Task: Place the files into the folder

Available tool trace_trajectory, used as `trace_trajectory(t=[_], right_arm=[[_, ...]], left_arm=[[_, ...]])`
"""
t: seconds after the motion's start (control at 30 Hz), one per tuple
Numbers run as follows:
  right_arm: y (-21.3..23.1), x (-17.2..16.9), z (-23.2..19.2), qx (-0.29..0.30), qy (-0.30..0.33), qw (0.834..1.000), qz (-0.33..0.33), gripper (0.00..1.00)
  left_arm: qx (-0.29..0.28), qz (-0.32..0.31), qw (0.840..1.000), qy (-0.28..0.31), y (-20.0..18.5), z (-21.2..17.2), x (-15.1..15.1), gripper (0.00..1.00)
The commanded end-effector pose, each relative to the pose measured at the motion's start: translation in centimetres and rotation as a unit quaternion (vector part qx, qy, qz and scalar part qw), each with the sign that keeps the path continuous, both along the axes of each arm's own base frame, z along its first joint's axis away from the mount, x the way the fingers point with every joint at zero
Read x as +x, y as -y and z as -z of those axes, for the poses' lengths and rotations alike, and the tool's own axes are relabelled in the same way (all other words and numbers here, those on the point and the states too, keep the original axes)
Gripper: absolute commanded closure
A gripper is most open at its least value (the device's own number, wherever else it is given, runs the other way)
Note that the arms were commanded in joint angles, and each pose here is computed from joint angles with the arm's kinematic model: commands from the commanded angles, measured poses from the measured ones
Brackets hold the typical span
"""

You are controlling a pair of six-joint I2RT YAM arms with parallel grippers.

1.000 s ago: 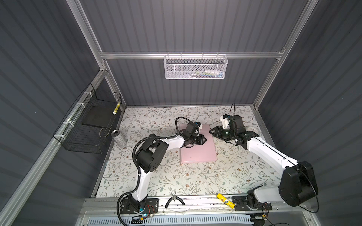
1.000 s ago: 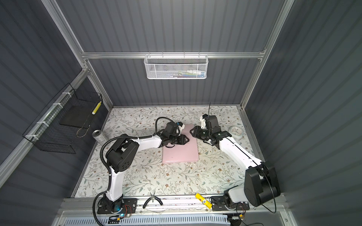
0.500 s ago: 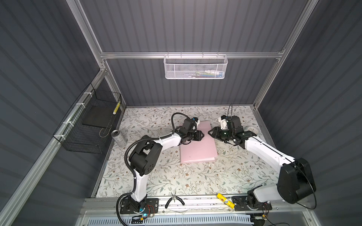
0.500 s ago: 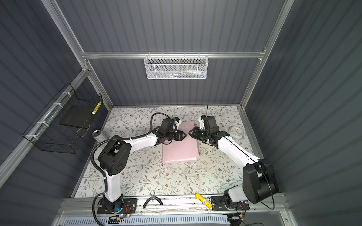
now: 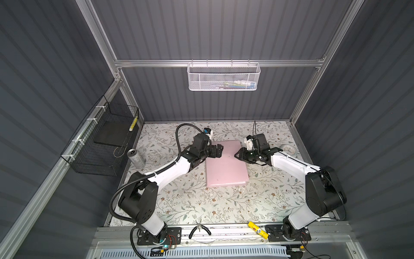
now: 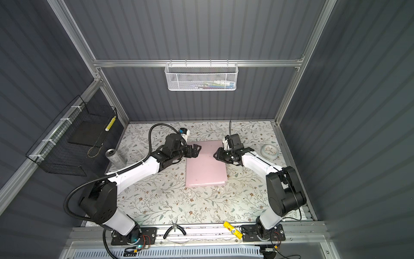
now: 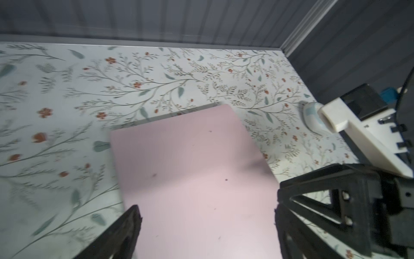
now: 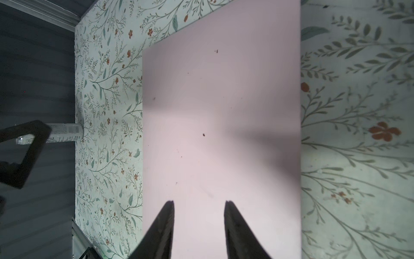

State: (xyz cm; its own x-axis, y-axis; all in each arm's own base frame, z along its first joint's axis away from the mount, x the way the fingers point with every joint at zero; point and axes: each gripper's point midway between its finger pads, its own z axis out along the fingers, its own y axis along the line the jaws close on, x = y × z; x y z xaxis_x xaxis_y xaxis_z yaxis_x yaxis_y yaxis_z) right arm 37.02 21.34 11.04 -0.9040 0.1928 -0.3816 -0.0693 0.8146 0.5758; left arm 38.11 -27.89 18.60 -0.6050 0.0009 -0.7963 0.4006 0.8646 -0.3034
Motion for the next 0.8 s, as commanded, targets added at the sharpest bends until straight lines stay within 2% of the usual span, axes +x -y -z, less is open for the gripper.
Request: trace_trajectory(t=[0.0,0.07,0.17,0.3,0.37,0.43,0.5,0.77], right_arm=[[-0.5,0.7,0.2,-0.014,0.006,1.000,-0.017,0.60],[-0.5,0.9,0.9,-0.021,0.002,1.000,-0.020,0.60],[-0.6,1.0,1.0,-0.023,0.004,0.999,-0.026,0.60],[-0.4,0.9,-1.7,-0.021,0.050,0.998,-0.039,0.56],[0.6,1.1,-3.3,-0.046,0.087,0.995,-0.030,0.49],[1.5,0.9,-4.5,-0.065,0.118,0.990,-0.028,0.32],[2.5,1.0,-5.2,-0.086,0.138,0.987,-0.016,0.28],[5.7,2.4,-6.8,-0.110,0.168,0.979,0.047,0.16]], left_arm=[[0.047,-0.084,0.995,0.027,-4.5,0.0,0.3,0.02],[0.061,-0.110,0.991,0.038,-6.1,0.0,0.0,0.01],[0.074,-0.113,0.987,0.086,-7.6,0.2,-1.0,0.00],[0.095,-0.165,0.970,0.150,-11.3,-0.3,-2.3,0.00],[0.116,-0.203,0.953,0.191,-13.6,-0.9,-2.8,0.00],[0.156,-0.252,0.927,0.231,-16.5,-1.5,-3.1,0.00],[0.192,-0.297,0.905,0.236,-19.5,-1.5,-3.4,0.00],[0.262,-0.383,0.866,0.188,-27.1,3.1,-4.3,0.00]])
